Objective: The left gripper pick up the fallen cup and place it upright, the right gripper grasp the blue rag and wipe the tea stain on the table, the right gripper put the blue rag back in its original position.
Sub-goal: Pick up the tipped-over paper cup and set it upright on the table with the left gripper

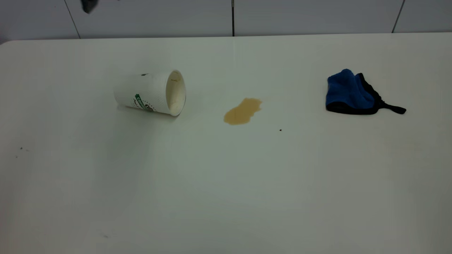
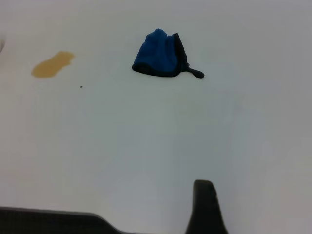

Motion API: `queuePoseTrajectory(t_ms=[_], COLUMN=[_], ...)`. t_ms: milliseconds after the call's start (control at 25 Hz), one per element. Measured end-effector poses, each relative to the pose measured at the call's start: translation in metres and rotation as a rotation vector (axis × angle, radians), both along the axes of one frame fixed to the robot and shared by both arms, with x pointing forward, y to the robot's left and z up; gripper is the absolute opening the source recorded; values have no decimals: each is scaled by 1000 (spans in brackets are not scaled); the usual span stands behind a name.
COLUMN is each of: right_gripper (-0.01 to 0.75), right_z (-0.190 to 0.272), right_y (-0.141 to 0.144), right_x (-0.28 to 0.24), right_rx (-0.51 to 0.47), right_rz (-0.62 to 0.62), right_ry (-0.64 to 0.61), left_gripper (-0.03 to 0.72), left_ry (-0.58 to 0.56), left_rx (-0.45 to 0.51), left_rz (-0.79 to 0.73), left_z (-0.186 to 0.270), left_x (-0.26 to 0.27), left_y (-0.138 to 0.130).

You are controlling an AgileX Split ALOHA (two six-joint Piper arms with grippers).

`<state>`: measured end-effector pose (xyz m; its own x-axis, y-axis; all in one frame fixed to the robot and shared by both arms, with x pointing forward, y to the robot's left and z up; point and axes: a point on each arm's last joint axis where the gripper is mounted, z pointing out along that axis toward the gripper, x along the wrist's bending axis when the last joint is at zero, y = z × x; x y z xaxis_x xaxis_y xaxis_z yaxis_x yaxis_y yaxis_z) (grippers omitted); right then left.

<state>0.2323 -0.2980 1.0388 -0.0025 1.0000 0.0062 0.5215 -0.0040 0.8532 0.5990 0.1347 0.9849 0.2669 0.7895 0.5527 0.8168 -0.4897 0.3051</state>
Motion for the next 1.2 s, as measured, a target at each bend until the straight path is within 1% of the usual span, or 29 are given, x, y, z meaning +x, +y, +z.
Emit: queuePoseTrajectory(t_ms=[80, 200, 360, 480, 720, 920, 1040, 1200], right_gripper=[580, 580, 580, 580, 580, 580, 580, 580], right_z=[0, 0, 0, 0, 0, 0, 0, 0], right_y=[0, 0, 0, 0, 0, -1, -3, -4], right_x=[0, 0, 0, 0, 0, 0, 0, 0], right_rx=[0, 0, 0, 0, 0, -1, -27, -37], right_rz=[0, 0, 0, 0, 0, -7, -24, -30], right_ry=[0, 0, 0, 0, 0, 0, 0, 0], left_gripper=[595, 595, 595, 595, 595, 595, 595, 591], left_ry=[13, 28, 32, 41, 69, 72, 50, 7], left_rx=[6, 1, -19, -26, -20, -6, 30, 97], left_rz=[-17, -34, -52, -48, -36, -29, -24, -21], left_z=[-18, -44, -75, -99, -139, -157, -163, -164], left_x=[7, 18, 32, 41, 54, 59, 61, 65], left_y=[-16, -34, -55, -65, -75, -77, -75, -70])
